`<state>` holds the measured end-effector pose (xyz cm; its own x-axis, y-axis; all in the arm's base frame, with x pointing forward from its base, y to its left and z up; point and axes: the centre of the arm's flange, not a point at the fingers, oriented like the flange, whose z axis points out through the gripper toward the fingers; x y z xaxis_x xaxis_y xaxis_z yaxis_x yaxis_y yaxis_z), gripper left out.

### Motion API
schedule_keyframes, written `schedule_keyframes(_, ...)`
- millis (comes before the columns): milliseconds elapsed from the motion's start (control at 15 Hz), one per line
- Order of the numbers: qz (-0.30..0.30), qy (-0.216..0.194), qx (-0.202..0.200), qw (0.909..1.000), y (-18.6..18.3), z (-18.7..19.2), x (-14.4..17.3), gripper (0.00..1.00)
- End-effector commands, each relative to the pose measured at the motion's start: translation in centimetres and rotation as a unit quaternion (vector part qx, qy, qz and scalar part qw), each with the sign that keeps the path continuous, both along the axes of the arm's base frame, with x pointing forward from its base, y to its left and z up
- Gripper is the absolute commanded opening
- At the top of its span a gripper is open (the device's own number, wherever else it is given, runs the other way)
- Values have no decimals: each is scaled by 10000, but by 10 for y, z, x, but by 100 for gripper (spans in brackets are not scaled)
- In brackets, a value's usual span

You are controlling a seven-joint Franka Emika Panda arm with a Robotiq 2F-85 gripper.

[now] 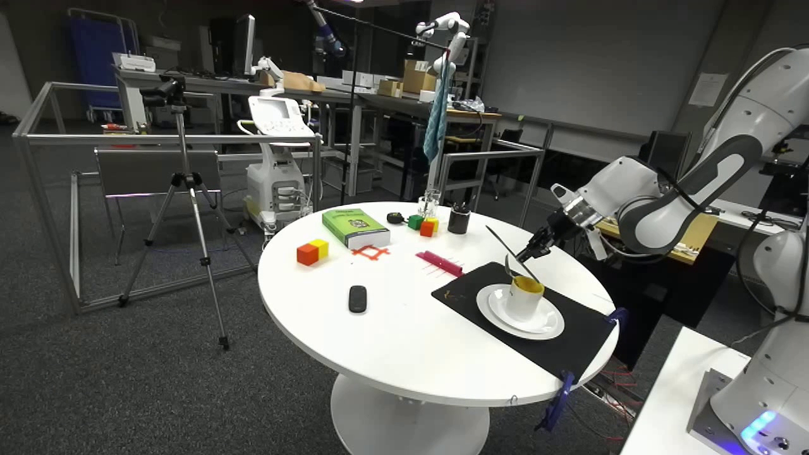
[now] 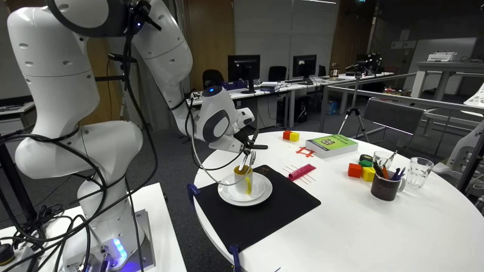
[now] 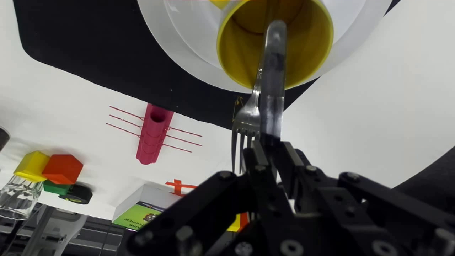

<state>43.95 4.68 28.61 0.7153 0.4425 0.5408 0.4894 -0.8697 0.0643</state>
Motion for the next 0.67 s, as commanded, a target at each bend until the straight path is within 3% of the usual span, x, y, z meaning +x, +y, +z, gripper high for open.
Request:
schedule_keyframes(0,90,-129,99,9998,-2,-5,7,4)
schedule_keyframes(600,403,-225,-53,9989,8,-19,10,4)
